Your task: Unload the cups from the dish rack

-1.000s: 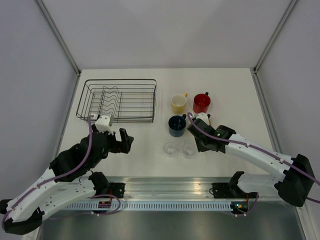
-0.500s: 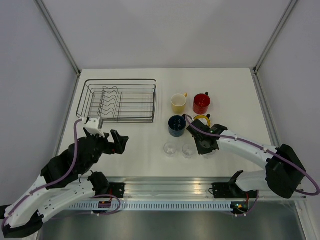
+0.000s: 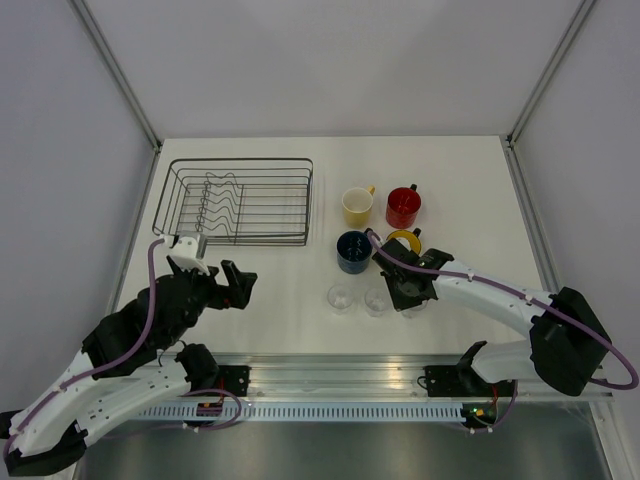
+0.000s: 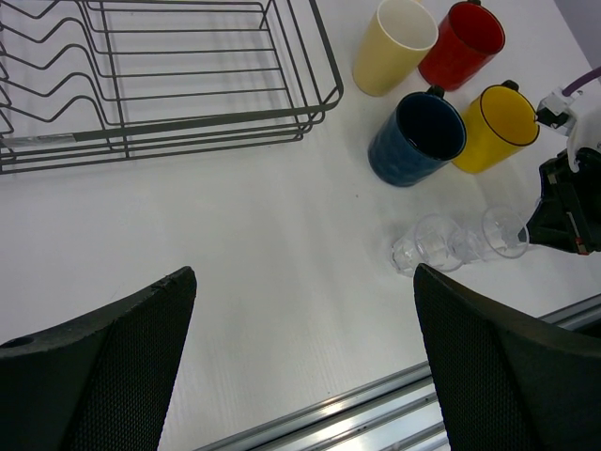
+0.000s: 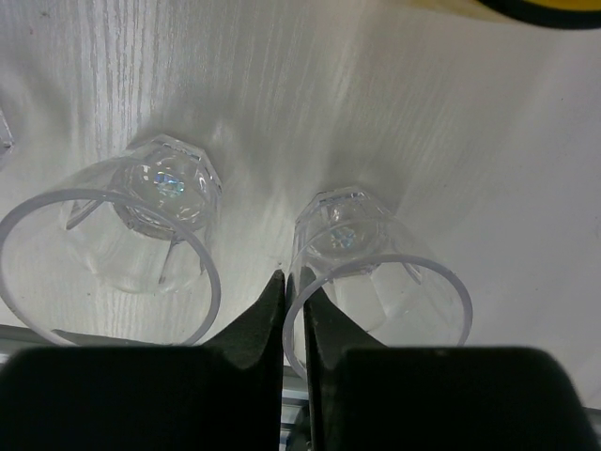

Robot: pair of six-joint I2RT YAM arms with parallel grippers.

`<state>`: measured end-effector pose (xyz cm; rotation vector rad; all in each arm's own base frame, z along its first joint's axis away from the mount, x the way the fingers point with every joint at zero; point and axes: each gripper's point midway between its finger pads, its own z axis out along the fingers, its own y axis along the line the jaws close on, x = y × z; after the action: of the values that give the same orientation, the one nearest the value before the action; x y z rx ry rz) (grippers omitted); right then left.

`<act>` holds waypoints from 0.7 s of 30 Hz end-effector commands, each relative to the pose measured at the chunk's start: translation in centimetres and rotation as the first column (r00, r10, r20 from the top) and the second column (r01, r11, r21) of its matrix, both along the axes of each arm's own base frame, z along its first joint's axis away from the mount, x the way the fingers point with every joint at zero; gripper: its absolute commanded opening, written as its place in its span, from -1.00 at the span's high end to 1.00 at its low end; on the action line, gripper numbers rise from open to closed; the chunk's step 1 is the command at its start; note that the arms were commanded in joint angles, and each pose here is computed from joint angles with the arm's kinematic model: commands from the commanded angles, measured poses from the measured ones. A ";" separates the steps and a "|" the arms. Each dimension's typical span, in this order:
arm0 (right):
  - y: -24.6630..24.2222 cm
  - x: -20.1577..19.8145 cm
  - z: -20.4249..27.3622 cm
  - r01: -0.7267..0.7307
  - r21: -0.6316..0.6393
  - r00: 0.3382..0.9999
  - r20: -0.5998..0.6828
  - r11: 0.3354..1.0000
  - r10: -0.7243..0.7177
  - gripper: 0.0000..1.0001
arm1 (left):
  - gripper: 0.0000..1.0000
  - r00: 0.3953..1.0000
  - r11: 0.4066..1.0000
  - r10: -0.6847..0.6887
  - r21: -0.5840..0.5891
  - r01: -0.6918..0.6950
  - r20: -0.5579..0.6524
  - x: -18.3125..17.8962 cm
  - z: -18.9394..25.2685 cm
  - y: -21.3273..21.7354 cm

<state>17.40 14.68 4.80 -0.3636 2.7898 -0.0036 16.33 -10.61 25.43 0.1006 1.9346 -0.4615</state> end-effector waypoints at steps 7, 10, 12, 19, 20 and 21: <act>-0.1 0.3 0.5 0.003 0.001 1.000 0.017 1.000 -0.003 0.48 | -0.99 0.999 0.999 0.027 0.027 -0.028 0.029 0.4 0.3 0.7; -0.1 0.5 1.4 0.003 0.009 0.999 0.032 1.000 -0.003 0.28 | -0.99 0.997 0.996 0.071 0.043 -0.073 0.032 0.9 0.3 1.4; 0.4 0.5 2.3 -0.014 0.043 0.999 0.043 0.999 0.012 0.19 | -0.99 0.992 0.991 0.127 0.050 -0.128 0.024 1.4 0.1 2.3; 1.4 0.6 6.2 -0.069 0.153 0.990 0.129 0.986 0.049 -0.61 | -0.99 0.967 0.967 0.254 0.031 -0.253 -0.013 4.0 -0.3 4.4; 1.4 0.7 6.7 -0.075 0.158 0.988 0.143 0.985 0.052 -0.70 | -0.99 0.966 0.965 0.259 0.035 -0.259 -0.016 4.3 -0.4 4.7; 1.4 0.9 7.8 -0.079 0.173 0.984 0.171 0.982 0.049 -0.83 | -0.99 0.960 0.960 0.278 0.015 -0.278 -0.016 4.9 -0.2 5.1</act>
<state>17.55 15.50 9.33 -0.3870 2.6712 0.1539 19.88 -5.19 24.48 -0.1972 1.9558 -0.2223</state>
